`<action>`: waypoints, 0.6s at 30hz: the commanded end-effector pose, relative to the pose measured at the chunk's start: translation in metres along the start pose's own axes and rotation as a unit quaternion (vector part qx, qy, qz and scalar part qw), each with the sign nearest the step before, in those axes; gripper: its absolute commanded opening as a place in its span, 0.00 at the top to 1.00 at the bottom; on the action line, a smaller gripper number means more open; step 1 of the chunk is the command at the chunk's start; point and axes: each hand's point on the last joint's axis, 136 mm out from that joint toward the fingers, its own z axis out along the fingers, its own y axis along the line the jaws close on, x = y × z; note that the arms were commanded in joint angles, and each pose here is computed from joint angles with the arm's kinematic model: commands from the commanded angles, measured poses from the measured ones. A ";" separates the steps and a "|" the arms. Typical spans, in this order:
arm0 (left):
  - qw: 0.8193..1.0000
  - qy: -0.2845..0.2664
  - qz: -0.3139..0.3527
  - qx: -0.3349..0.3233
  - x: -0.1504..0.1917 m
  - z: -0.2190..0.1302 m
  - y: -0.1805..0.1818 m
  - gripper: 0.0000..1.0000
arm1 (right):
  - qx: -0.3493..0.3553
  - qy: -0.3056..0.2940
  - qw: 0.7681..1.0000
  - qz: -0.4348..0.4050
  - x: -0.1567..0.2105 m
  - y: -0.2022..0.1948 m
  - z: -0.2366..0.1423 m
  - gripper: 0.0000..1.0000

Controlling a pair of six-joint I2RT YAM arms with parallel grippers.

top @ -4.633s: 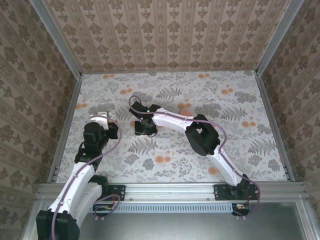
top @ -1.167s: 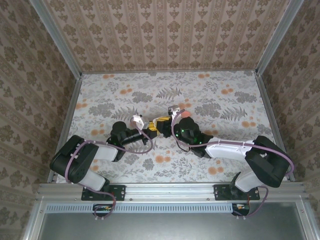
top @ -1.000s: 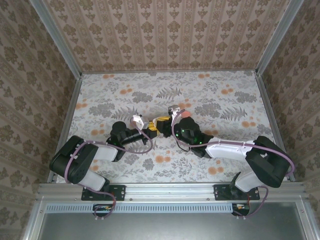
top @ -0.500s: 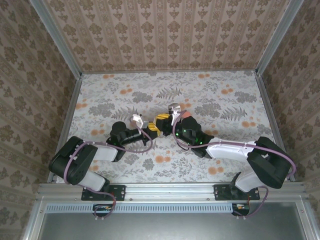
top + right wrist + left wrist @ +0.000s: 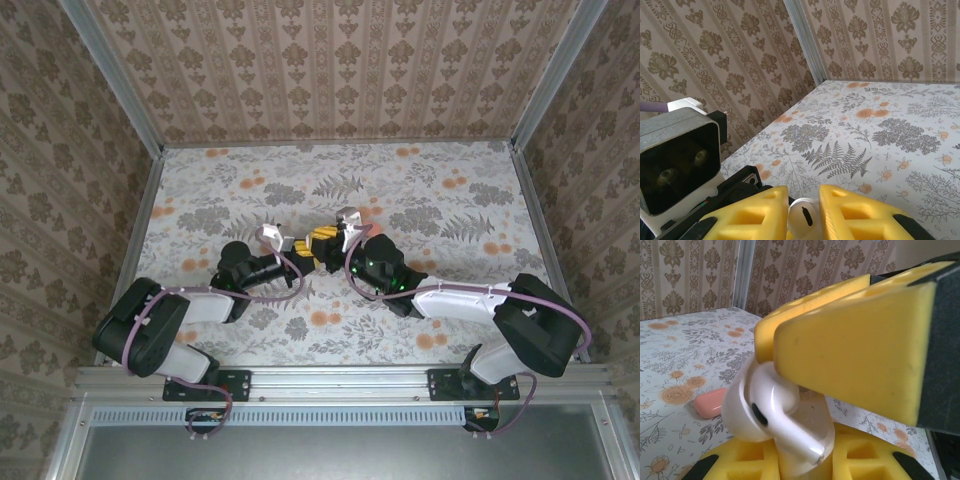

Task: Insert the wireless bluetooth earbuds into the charging case

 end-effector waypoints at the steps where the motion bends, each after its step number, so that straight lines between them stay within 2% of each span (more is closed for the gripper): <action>1: 0.999 -0.032 0.017 0.025 -0.029 0.002 -0.013 0.91 | 0.007 -0.002 1.000 -0.018 0.005 -0.001 -0.002 0.76; 18: 0.999 -0.018 0.037 0.012 -0.028 -0.001 -0.013 0.91 | 0.008 0.007 0.999 -0.031 0.005 0.000 -0.010 0.75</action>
